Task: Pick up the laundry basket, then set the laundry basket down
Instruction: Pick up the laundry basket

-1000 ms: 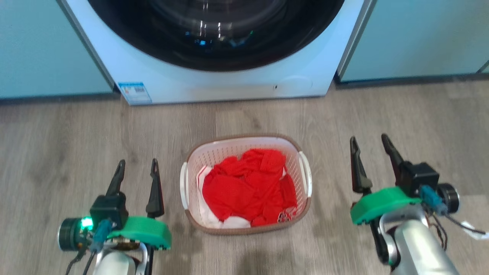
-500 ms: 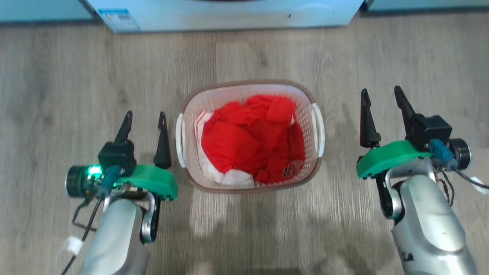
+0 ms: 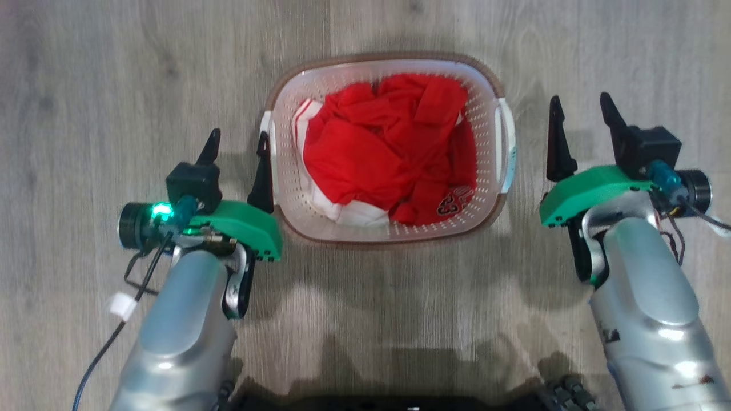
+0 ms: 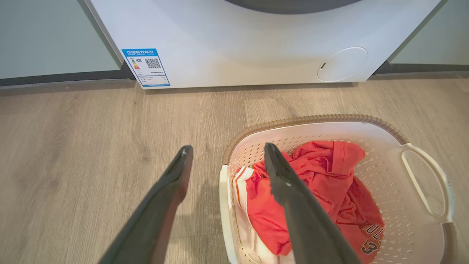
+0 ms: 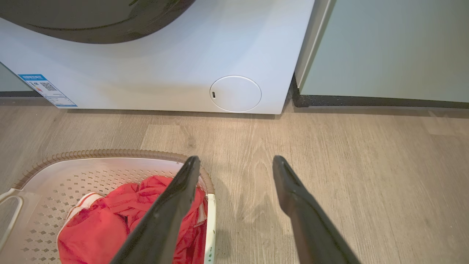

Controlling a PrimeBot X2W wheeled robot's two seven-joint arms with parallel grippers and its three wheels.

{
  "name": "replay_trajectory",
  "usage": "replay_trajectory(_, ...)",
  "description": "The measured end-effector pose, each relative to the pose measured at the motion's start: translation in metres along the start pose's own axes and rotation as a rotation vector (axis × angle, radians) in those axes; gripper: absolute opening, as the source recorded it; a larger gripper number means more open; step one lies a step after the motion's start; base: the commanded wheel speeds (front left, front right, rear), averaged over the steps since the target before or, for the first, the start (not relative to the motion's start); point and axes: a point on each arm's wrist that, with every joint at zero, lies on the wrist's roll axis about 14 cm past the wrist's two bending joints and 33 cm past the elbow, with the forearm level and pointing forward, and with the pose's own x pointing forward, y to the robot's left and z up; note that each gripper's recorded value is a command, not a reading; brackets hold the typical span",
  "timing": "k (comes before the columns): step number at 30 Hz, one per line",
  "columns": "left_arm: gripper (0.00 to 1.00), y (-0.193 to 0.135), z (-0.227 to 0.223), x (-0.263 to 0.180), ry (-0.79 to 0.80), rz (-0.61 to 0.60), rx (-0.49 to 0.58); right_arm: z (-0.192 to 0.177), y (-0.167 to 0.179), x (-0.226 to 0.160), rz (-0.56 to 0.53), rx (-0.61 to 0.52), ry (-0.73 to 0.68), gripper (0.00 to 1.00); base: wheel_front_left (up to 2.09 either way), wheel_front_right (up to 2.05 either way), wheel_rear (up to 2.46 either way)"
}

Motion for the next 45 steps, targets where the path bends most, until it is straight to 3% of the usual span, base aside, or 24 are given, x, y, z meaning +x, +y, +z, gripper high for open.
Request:
replay_trajectory(21, 1.00, 0.009, -0.104, 0.035, 0.294, -0.015, 0.016, -0.101, 0.005, 0.041, 0.041, 0.042, 0.205, 1.00, 0.00, 0.00, 0.00)
replay_trajectory(42, 1.00, -0.001, -0.141, 0.040, 0.418, -0.082, -0.004, -0.163, 0.017, 0.045, 0.088, 0.047, 0.377, 1.00, 0.00, 0.00, 0.00)
replay_trajectory(43, 1.00, -0.002, -0.142, 0.040, 0.421, -0.082, -0.005, -0.165, 0.018, 0.044, 0.089, 0.047, 0.383, 0.98, 0.00, 0.00, 0.00)
replay_trajectory(45, 1.00, -0.003, -0.144, 0.040, 0.427, -0.087, -0.007, -0.170, 0.018, 0.042, 0.089, 0.049, 0.395, 0.79, 0.00, 0.00, 0.00)
